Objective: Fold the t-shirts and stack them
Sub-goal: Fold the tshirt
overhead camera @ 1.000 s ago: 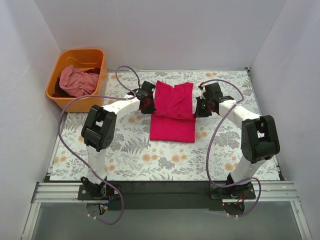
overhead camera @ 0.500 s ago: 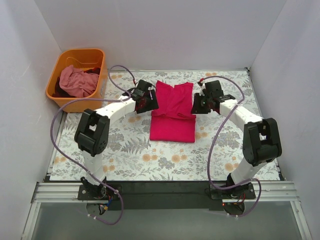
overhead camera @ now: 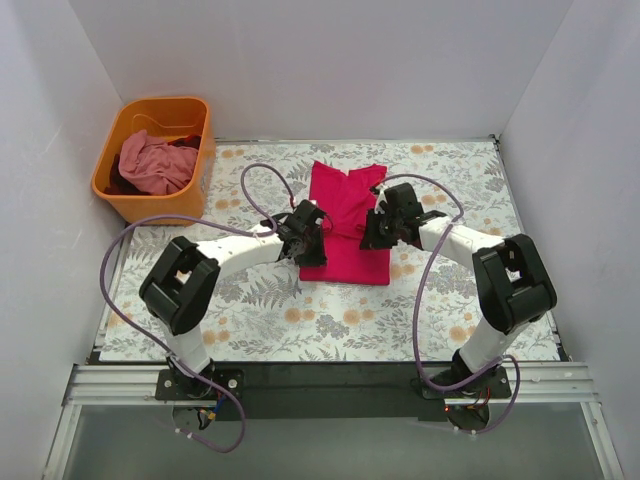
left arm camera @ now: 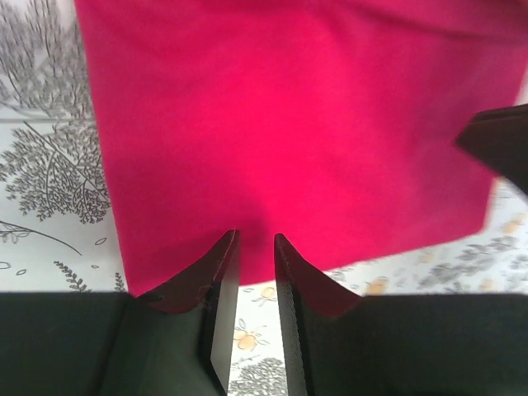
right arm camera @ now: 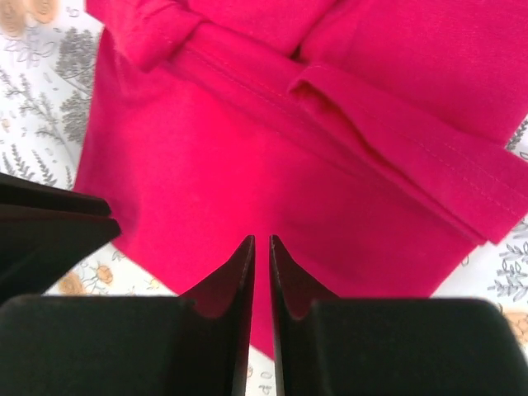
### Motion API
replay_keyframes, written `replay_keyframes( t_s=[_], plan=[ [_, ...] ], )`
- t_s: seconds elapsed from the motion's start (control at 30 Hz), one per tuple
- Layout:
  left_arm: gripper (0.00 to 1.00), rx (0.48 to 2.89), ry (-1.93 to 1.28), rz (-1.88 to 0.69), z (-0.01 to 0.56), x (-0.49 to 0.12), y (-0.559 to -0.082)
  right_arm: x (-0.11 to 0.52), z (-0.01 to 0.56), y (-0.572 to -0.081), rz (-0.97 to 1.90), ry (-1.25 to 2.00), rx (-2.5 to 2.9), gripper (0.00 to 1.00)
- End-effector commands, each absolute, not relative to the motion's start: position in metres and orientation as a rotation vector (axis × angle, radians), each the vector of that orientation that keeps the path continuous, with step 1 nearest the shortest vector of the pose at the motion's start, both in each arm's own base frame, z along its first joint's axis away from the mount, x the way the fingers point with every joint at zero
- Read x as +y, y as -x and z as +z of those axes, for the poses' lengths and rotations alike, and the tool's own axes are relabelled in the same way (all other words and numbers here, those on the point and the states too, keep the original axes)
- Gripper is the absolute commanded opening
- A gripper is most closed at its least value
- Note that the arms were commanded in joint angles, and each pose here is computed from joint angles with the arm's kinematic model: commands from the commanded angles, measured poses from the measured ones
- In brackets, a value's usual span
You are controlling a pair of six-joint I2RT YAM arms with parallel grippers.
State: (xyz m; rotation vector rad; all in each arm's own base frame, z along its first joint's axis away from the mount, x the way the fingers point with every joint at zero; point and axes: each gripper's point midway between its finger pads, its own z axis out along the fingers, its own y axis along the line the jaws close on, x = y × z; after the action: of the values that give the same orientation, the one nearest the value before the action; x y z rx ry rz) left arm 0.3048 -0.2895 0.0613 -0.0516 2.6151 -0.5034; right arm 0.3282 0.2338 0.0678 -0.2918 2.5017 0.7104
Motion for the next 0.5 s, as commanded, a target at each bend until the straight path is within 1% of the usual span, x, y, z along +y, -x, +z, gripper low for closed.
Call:
replay_keyframes(
  t_s=[0.0, 0.23, 0.47],
  plan=[
    [0.22, 2.673, 0.091, -0.507, 0.043, -0.288, -0.297, 0.242, 0.069, -0.346, 0.735, 0.274, 2.443, 0.17],
    [0.21, 2.801, 0.122, -0.398, 0.014, -0.274, -0.276, 0.244, 0.049, -0.368, 0.671, 0.287, 2.456, 0.16],
    [0.20, 2.834, 0.148, -0.379, 0.016, -0.260, -0.258, 0.231, 0.049, -0.417, 0.584, 0.241, 2.417, 0.16]
  ],
)
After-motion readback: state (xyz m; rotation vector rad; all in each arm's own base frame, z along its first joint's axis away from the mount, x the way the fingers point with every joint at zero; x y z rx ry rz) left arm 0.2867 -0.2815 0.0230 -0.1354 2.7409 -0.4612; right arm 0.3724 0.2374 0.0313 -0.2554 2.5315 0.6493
